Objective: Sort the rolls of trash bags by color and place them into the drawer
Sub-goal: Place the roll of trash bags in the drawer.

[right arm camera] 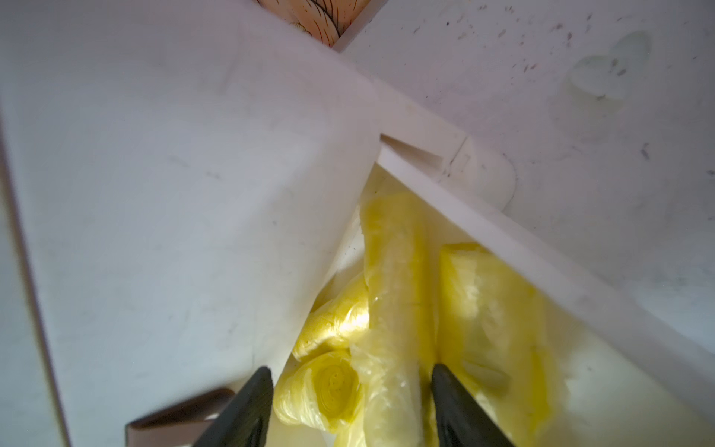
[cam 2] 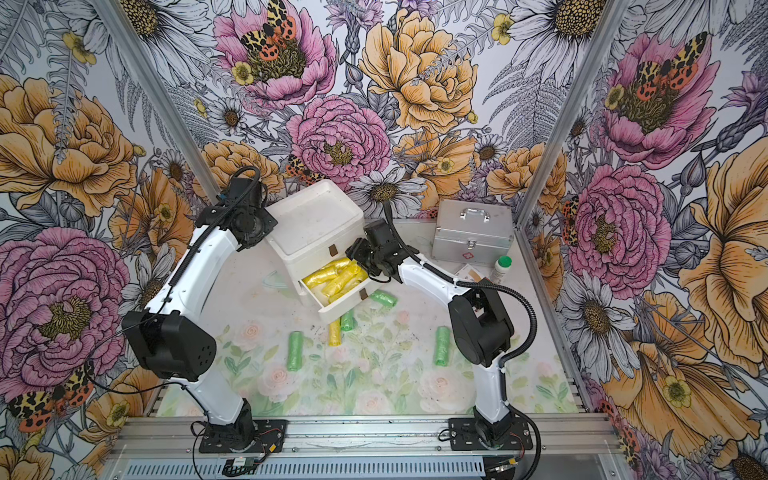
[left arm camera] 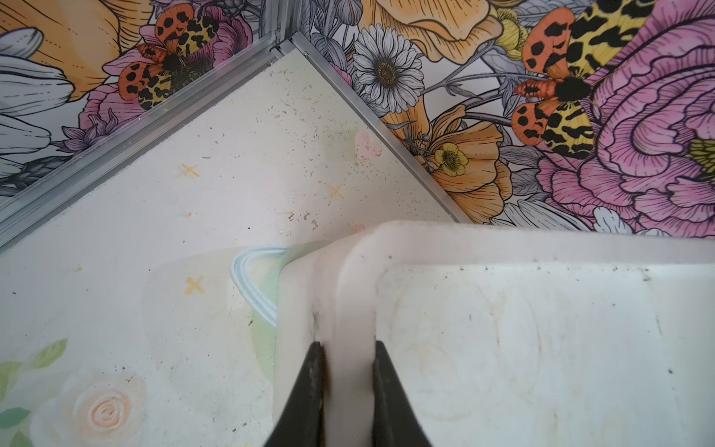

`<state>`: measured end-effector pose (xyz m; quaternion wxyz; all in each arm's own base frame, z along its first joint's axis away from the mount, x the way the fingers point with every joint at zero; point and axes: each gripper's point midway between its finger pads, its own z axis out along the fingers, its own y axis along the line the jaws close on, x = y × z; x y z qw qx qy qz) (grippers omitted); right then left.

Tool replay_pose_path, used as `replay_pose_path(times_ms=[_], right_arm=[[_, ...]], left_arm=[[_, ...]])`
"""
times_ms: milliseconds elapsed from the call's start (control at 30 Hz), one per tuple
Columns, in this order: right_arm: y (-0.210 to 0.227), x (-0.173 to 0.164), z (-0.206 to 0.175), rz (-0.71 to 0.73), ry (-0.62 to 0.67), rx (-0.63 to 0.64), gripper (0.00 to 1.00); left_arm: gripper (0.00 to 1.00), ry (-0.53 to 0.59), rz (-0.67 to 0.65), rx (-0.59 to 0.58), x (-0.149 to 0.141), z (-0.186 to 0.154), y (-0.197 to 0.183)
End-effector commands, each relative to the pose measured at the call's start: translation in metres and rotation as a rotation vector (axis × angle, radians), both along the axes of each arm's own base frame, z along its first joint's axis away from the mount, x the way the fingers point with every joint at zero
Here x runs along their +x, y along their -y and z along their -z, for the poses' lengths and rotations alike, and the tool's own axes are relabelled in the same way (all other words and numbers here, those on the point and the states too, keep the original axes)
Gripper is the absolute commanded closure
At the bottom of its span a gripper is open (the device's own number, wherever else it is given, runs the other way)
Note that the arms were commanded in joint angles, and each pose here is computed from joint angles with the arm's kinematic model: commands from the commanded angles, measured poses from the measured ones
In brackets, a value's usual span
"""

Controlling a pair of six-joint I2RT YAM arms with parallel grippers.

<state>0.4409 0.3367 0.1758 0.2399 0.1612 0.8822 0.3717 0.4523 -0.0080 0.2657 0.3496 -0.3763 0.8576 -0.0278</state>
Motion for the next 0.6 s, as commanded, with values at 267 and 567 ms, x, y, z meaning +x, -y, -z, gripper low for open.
replay_pose_path(times_ms=[267, 567], right_arm=[[0.060, -0.069, -0.074, -0.061, 0.323, -0.190, 0.34], [0.036, -0.155, 0.008, -0.234, 0.296, -0.400, 0.35]], left_arm=[[1.00, -0.259, 0.010, -0.135, -0.035, 0.061, 0.026], [1.00, -0.179, -0.121, 0.018, -0.031, 0.036, 0.003]])
